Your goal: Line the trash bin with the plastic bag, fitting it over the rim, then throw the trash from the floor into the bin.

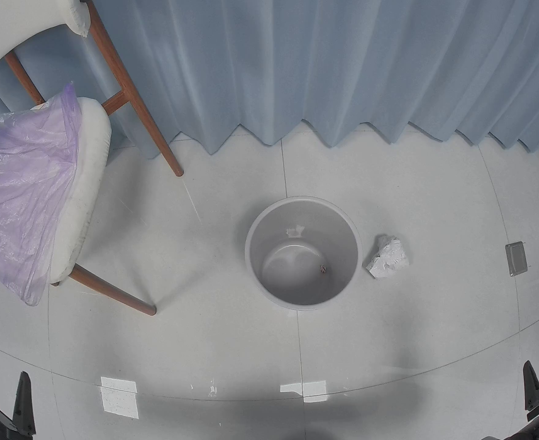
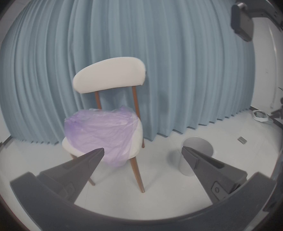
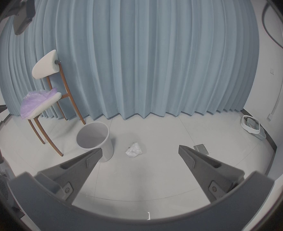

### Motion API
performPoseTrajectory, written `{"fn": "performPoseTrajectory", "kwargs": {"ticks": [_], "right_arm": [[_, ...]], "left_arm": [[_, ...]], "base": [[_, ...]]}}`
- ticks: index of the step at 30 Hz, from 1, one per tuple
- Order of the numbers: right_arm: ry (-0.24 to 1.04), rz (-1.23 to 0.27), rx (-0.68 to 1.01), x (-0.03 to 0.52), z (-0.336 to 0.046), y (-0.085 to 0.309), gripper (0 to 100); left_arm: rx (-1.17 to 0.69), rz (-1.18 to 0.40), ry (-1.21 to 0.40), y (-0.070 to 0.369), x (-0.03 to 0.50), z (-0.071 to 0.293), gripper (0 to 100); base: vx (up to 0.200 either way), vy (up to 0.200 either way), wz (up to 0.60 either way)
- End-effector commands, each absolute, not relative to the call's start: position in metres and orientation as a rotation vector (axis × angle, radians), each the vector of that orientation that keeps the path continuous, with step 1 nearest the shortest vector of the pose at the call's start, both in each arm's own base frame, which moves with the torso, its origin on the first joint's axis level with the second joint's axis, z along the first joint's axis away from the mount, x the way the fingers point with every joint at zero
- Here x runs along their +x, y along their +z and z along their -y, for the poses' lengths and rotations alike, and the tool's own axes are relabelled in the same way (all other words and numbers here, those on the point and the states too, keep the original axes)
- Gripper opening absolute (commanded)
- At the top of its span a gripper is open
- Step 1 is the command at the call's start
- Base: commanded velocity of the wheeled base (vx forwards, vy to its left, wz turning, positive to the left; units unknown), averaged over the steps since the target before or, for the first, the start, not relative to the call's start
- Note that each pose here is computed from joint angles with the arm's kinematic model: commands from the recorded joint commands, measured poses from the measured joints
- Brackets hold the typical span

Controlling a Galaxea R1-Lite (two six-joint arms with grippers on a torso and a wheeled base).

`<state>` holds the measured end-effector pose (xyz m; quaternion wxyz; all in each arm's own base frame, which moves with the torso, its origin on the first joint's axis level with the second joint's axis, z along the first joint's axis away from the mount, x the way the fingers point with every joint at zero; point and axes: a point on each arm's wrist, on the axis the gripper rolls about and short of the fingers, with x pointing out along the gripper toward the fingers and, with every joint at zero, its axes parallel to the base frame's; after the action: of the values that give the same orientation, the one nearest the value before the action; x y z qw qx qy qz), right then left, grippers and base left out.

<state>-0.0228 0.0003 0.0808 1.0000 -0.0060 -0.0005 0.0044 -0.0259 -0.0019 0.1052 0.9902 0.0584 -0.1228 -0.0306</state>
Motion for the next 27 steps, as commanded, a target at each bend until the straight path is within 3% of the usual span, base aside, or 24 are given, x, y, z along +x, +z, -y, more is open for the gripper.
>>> {"fn": "performPoseTrajectory", "kwargs": {"ticks": [1, 5, 10, 13, 18, 27], "right_arm": [[0.009, 0.000, -0.012, -0.023, 0.000, 0.075, 100], [0.009, 0.000, -0.012, -0.023, 0.000, 0.075, 100], [0.009, 0.000, -0.012, -0.023, 0.000, 0.075, 100], [0.009, 0.000, -0.012, -0.023, 0.000, 0.075, 100], [0.009, 0.000, -0.012, -0.023, 0.000, 0.075, 100], [0.009, 0.000, -0.012, -0.023, 0.000, 0.075, 100]], "left_arm": [[0.184, 0.229, -0.131, 0.099, -0.026, 0.004, 100], [0.228, 0.202, -0.154, 0.147, -0.020, 0.004, 100], [0.215, 0.096, -0.148, 0.243, 0.042, 0.003, 100], [0.205, 0.074, -0.167, 0.278, 0.078, 0.004, 100], [0.105, -0.009, -0.200, 0.293, 0.131, 0.005, 100], [0.083, -0.184, -0.154, 0.278, 0.214, -0.005, 100]], "base": [[0.000, 0.000, 0.00], [0.000, 0.000, 0.00], [0.000, 0.000, 0.00], [0.000, 0.000, 0.00], [0.000, 0.000, 0.00], [0.000, 0.000, 0.00]]}}
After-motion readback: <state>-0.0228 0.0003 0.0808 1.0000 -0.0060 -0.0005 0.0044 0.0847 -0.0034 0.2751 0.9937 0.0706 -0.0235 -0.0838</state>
